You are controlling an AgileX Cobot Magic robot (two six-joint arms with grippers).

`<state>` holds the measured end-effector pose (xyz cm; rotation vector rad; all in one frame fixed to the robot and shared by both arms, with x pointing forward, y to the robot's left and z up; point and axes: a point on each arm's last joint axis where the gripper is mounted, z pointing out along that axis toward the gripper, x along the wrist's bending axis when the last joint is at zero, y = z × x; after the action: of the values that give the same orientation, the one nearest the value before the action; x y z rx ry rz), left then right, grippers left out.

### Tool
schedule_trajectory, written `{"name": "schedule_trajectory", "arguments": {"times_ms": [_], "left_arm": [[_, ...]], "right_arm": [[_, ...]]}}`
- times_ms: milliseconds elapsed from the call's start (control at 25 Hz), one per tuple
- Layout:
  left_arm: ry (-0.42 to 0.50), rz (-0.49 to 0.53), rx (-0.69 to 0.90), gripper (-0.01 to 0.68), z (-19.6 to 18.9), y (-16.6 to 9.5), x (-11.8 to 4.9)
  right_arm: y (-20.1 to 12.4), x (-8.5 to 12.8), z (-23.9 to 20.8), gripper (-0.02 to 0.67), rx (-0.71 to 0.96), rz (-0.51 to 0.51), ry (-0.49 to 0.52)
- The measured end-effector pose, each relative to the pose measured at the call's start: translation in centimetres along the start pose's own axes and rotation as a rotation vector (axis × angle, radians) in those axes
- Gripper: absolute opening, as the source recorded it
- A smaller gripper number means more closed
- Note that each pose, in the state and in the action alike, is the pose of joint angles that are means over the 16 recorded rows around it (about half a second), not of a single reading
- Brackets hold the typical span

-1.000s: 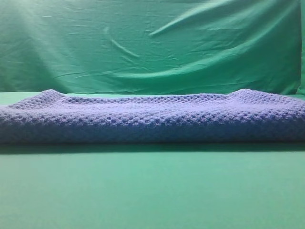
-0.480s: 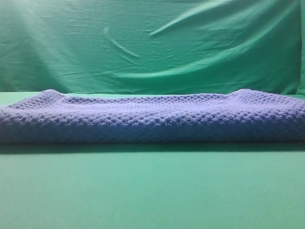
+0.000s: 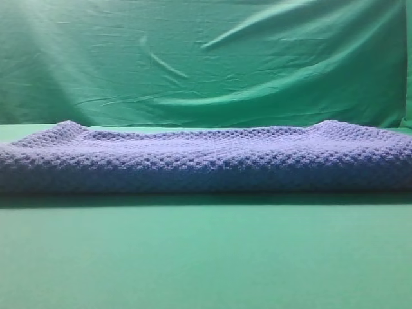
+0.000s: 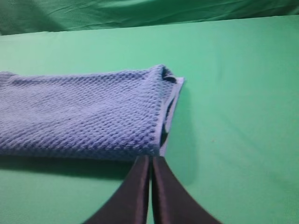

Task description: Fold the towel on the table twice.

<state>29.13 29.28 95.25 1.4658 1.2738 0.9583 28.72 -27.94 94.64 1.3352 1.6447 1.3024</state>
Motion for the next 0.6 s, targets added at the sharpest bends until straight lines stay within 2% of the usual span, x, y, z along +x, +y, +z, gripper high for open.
{"name": "schedule_trajectory", "arguments": {"times_ms": [280,600], "left_arm": [[0.088,-0.023,-0.002,0.0,-0.03,0.0,0.48],[0.113,-0.031,-0.002,0.0,-0.05,0.0,0.62]], "right_arm": [[0.07,-0.58,0.02,0.0,-0.011,0.033,-0.105],[0.09,-0.8,0.01,0.0,-0.016,0.046,-0.146]]}}
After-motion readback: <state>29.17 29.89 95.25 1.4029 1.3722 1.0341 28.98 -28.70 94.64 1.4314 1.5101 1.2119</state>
